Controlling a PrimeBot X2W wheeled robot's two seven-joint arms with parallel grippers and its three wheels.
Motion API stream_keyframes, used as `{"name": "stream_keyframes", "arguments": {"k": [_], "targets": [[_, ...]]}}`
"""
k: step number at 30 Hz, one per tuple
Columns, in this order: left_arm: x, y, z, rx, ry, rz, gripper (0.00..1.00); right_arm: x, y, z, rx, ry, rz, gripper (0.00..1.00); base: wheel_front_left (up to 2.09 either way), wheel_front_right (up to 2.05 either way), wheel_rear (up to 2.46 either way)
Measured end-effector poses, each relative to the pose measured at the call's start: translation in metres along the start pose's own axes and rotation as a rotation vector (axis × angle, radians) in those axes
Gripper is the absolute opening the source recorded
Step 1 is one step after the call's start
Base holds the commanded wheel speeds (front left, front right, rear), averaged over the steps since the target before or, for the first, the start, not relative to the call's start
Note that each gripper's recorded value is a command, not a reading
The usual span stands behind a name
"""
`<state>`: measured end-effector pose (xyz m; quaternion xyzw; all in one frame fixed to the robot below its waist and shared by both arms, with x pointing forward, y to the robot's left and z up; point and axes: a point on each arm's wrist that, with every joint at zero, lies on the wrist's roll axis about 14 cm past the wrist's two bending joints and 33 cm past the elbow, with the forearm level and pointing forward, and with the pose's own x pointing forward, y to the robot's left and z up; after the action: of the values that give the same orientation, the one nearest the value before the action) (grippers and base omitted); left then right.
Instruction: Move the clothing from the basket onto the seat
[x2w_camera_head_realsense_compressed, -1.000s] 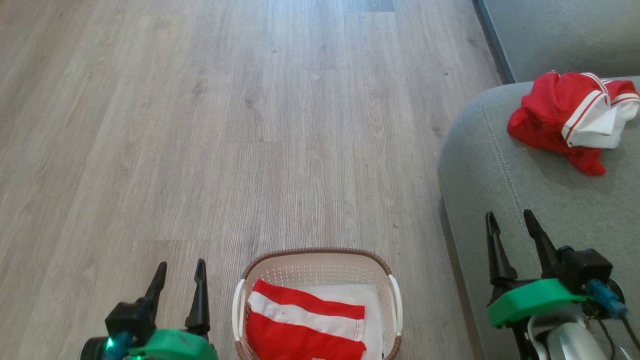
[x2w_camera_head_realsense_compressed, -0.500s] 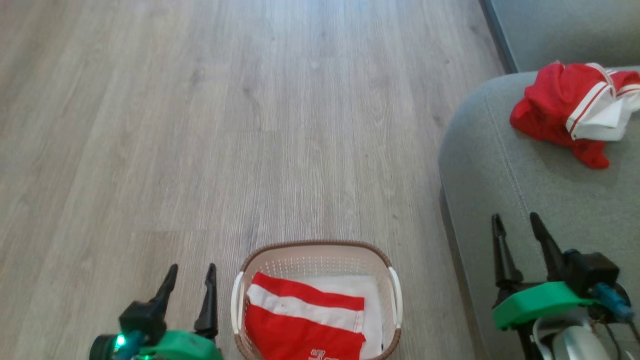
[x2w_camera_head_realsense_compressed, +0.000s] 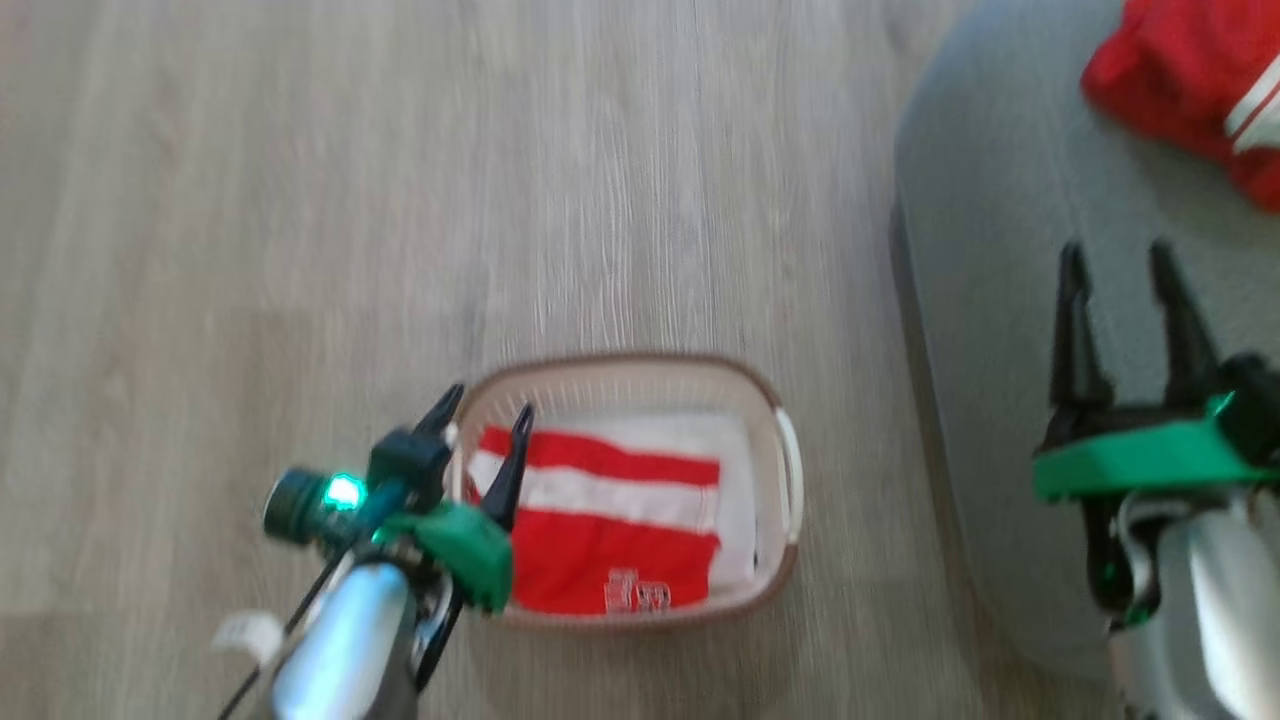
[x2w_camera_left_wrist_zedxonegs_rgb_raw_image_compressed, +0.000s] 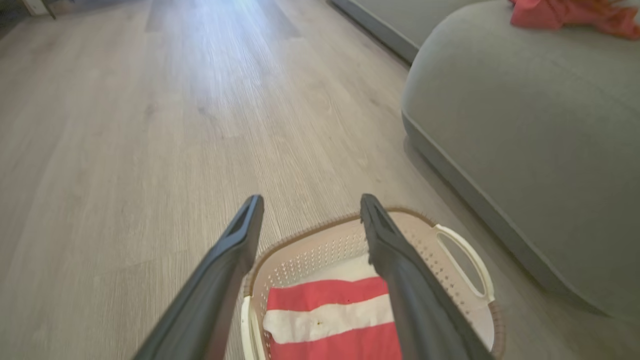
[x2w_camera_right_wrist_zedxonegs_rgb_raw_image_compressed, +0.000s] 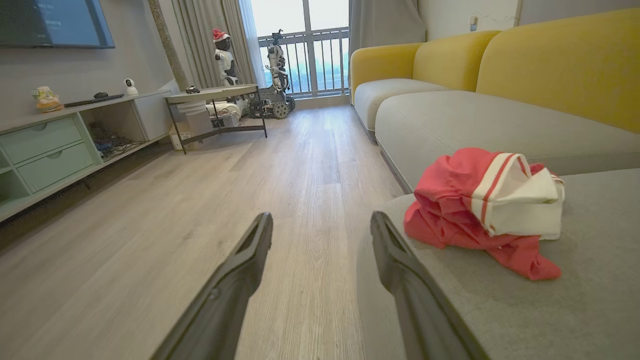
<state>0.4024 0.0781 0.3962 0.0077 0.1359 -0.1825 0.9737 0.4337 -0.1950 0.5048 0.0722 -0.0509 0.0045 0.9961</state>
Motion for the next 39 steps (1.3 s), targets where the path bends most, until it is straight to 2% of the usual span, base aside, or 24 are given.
{"name": "stream_keyframes", "arguments": {"k": [3, 8, 16, 22, 32, 39], "targets": [[0.033, -0.007, -0.033, 0.038, 0.112, -0.07, 1.0, 0.025, -0.009, -0.016, -0.007, 0.013, -0.02, 1.0, 0.0, 0.0, 0.0], [0.062, -0.018, -0.085, 0.084, 0.264, -0.17, 1.0, 0.051, -0.017, -0.043, -0.017, 0.043, -0.032, 1.0, 0.0, 0.0, 0.0], [0.083, -0.038, -0.169, 0.159, 0.479, -0.329, 1.0, 0.069, -0.027, -0.093, -0.041, 0.116, -0.035, 1.0, 0.0, 0.0, 0.0], [0.09, -0.053, -0.219, 0.212, 0.596, -0.434, 1.0, 0.08, -0.033, -0.111, -0.066, 0.123, -0.027, 1.0, 0.0, 0.0, 0.0], [0.096, -0.088, -0.264, 0.254, 0.659, -0.597, 1.0, 0.079, -0.04, -0.137, -0.079, 0.162, -0.024, 1.0, 0.0, 0.0, 0.0], [0.102, -0.094, -0.282, 0.301, 0.708, -0.622, 1.0, 0.078, -0.045, -0.136, -0.102, 0.158, -0.023, 1.0, 0.0, 0.0, 0.0]]}}
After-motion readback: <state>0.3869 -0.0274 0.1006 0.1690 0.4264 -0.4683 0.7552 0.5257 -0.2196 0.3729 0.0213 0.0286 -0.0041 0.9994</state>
